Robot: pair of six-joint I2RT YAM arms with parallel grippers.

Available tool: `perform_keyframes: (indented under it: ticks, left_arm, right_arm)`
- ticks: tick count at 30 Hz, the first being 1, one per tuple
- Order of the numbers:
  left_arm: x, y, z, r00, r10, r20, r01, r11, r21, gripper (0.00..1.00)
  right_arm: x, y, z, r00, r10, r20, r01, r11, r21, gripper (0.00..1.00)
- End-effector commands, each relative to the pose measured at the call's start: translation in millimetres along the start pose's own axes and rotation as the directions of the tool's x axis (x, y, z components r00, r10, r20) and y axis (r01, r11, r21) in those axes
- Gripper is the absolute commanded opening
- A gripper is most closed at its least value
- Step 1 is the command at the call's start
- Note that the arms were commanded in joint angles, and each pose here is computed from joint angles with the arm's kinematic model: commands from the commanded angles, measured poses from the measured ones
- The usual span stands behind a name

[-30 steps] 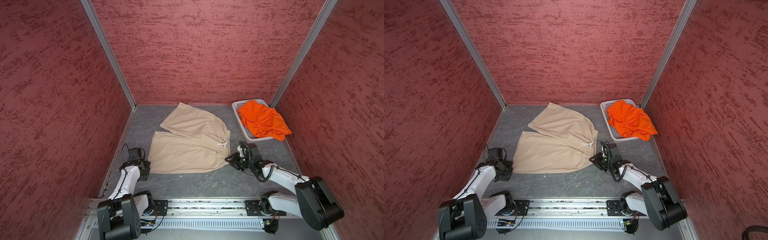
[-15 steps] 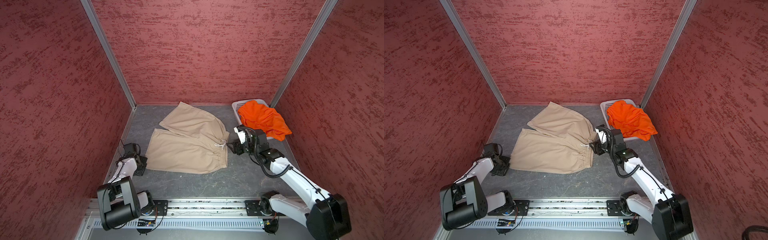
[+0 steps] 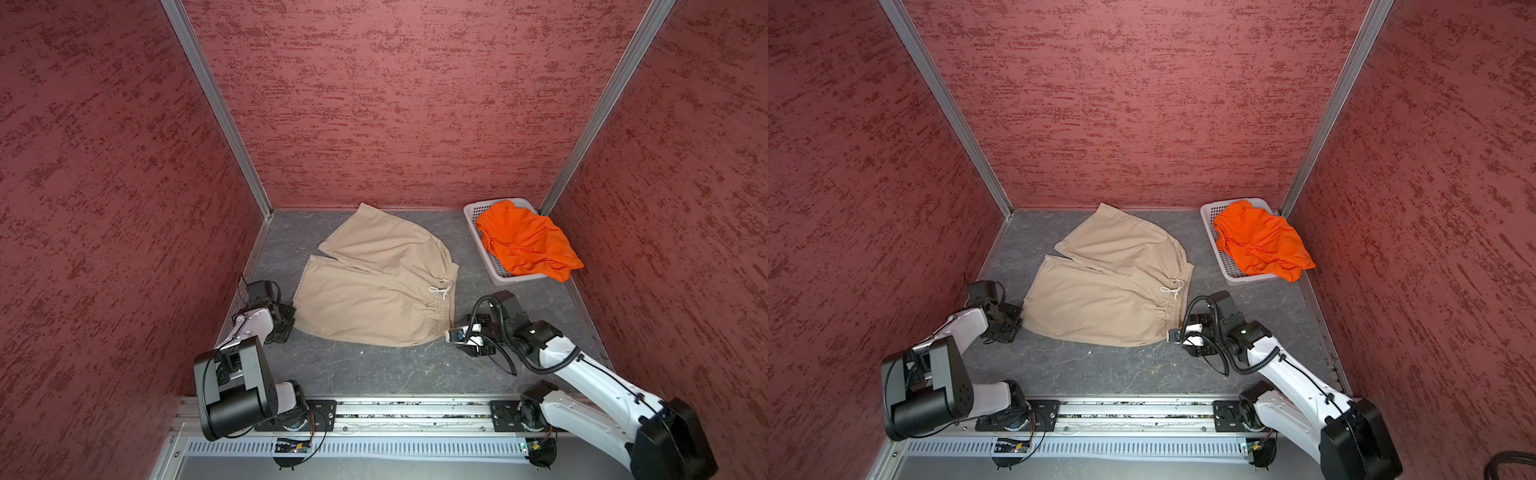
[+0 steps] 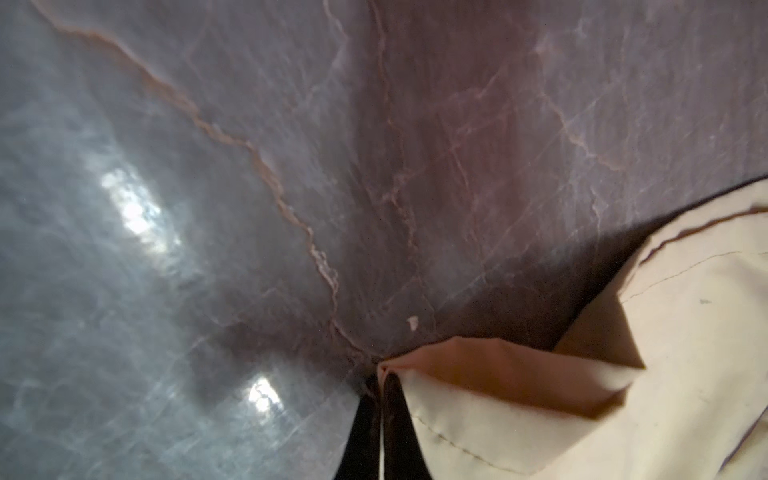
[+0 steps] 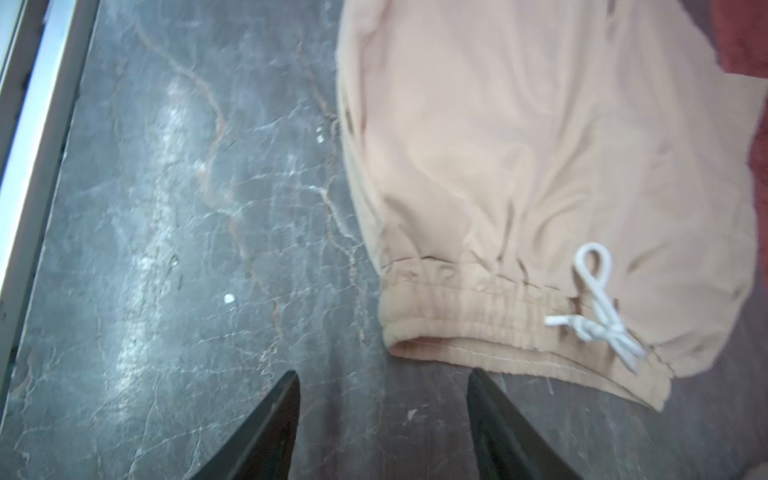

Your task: Fold and stack the shorts

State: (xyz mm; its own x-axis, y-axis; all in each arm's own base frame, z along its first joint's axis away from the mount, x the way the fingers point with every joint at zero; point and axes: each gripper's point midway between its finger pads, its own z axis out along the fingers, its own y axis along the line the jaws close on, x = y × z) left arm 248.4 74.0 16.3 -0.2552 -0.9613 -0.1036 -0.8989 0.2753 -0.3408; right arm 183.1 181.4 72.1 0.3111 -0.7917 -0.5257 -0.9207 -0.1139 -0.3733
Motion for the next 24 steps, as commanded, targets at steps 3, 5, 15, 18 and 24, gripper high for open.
perform_keyframes:
  ticks: [3,5,15,18,24]
  left_arm:
    - [10,15,9,0.999,-0.001,-0.052,-0.002,0.999,-0.051,0.0]
    - [11,15,9,0.998,-0.001,-0.055,-0.002,0.999,-0.052,0.0]
    - [9,13,-1,0.999,0.0,-0.038,-0.001,0.999,-0.044,0.0]
    - [3,9,-13,1.0,0.015,0.001,-0.015,0.999,-0.031,0.0]
    - [-15,-5,-52,0.991,0.067,0.116,-0.069,0.998,0.01,0.0]
  right_arm:
    - [-4,-14,20,0.984,-0.178,0.003,0.178,0.984,0.029,0.65]
    - [-2,-22,28,0.985,-0.175,-0.01,0.175,0.984,0.035,0.65]
    - [15,-45,56,0.989,-0.131,-0.073,0.136,0.988,0.074,0.46]
    - [6,-43,53,0.991,-0.125,-0.04,0.128,0.99,0.064,0.23]
    - [-40,-7,29,0.986,-0.113,0.123,0.122,0.99,-0.065,0.0]
